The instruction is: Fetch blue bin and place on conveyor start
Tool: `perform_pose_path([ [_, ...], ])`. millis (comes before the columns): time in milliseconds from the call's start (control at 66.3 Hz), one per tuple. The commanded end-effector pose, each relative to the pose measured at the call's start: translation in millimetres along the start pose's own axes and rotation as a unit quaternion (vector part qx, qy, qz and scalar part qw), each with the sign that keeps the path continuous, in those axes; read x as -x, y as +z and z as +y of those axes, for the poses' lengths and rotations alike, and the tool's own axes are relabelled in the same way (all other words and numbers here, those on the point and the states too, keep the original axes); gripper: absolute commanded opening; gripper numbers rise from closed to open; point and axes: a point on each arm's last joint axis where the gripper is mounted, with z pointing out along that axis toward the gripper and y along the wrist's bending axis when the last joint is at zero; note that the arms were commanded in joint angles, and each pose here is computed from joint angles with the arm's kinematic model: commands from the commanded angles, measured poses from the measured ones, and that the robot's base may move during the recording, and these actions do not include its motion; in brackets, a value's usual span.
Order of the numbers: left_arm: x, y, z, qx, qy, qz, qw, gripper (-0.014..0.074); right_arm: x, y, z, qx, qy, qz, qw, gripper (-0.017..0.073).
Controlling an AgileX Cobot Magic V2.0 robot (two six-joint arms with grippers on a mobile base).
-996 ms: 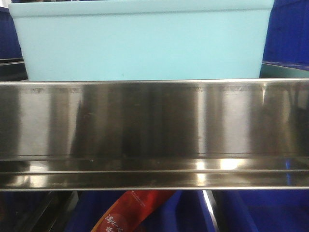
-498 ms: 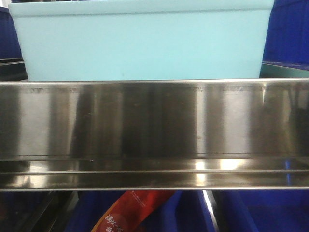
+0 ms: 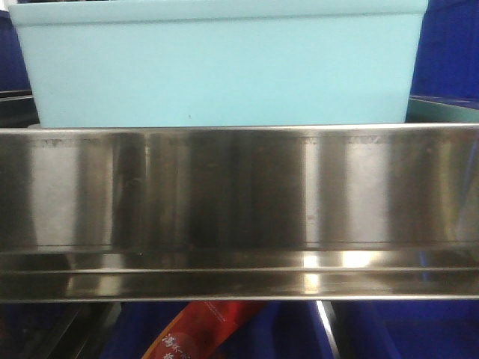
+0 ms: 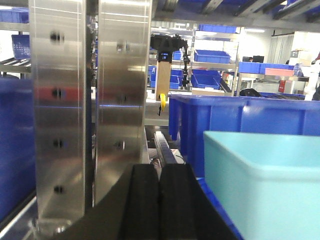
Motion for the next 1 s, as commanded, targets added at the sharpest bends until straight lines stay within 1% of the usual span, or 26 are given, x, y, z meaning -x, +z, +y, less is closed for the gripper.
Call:
perform_pose_path([
  [0,14.3,2.5,-0.5,0.002,0.0,0.027,1.0,-0.0111,20.0,-0.7,0.2,-0.001,-0.003,0.007,1.0,-0.0163],
  [181,48.7,23.0,-1.8,0.006,0.0,0.088,0.996,-0.0111,45.5,16.6,0.1,0.001,-0.007,0.042,0.999,-0.0163],
  [317,72.7,50.9,-2.8,0.009,0.0,0.146,0.989,-0.0111,62.9,36.1,0.0,0.002,-0.006,0.078,0.997,-0.0163],
  [407,81.3,70.5,-3.1,0.011,0.0,0.178,0.984,-0.0111,70.2,47.3,0.2,0.005,-0.006,0.121,0.993,-0.0163],
  [498,87.7,83.4,-3.4,0.011,0.0,0.187,0.982,-0.0111,70.9,58.0,0.3,0.008,-0.006,0.168,0.986,-0.0163],
  [558,87.0,92.2,-3.6,0.011,-0.002,0.195,0.981,-0.0111,72.1,65.5,0.2,0.008,-0.006,0.181,0.983,-0.0163],
  [604,85.2,95.4,-4.1,0.009,-0.007,0.2,0.98,-0.0111,72.4,69.8,0.1,0.008,-0.006,0.18,0.984,-0.0163],
  [724,81.1,99.4,-3.9,0.01,-0.007,0.215,0.977,-0.0111,76.5,74.0,-0.3,0.006,-0.006,0.154,0.988,-0.0163],
  [981,83.4,101.8,-3.5,0.01,-0.002,0.199,0.98,-0.0111,80.2,75.1,-0.5,0.004,-0.006,0.133,0.991,-0.0163],
])
